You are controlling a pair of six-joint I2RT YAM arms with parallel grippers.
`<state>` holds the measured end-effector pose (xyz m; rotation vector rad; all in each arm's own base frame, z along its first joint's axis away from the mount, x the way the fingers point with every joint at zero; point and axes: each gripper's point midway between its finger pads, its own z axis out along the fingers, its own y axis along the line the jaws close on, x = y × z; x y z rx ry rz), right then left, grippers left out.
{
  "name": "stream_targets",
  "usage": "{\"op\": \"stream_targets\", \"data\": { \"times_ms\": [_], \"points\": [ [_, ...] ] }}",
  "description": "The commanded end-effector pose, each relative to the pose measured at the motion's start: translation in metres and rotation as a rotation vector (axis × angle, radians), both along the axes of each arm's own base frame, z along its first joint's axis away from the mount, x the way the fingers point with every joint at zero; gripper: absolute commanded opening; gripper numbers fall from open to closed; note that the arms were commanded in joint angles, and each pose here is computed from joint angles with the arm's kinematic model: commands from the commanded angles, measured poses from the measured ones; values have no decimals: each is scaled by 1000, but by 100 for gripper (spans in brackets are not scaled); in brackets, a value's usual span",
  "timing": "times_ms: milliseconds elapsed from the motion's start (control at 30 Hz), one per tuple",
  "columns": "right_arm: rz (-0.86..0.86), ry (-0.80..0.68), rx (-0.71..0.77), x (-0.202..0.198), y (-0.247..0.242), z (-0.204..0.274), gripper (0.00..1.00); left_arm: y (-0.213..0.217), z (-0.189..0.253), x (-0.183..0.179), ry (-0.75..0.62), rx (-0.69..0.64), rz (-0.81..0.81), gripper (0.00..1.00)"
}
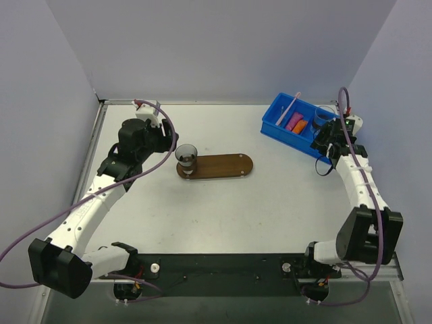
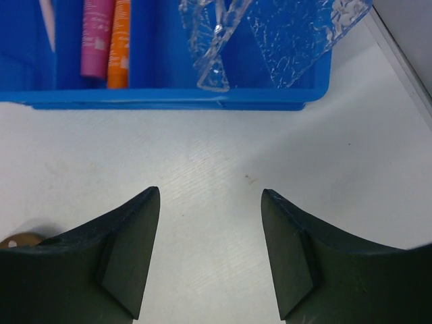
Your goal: Prepare toiletry sets of a toothbrush and toothpaste on the tray
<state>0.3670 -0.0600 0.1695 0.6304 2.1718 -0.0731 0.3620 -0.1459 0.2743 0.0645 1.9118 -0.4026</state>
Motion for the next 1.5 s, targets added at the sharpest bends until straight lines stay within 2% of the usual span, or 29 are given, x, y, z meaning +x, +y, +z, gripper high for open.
{"op": "stream_targets", "data": {
  "times_ms": [0,67,133,467,633,1233,1467],
  "points": [
    [-76,-109,25,45,-25,9,56,-6,21,-3,-66,-20,-40,68],
    [-92,-87,32,55,-34,-6,53,-7,20,-3,-64,-21,-43,68],
    [-81,-126,22,69,-38,-5,51,-7,21,-3,-63,-18,-47,67],
    [-107,-144,-19,101,-54,-28,50,-6,22,-3,-63,-18,-46,67],
    [-132,-154,-9,106,-56,-32,47,-11,20,-4,-54,-22,-69,67],
    [-172,-233,17,115,-66,-30,22,-14,12,-2,-33,-13,-81,66],
    [-165,-228,29,117,-65,-29,18,-14,12,-2,-32,-11,-85,66]
  ]
}}
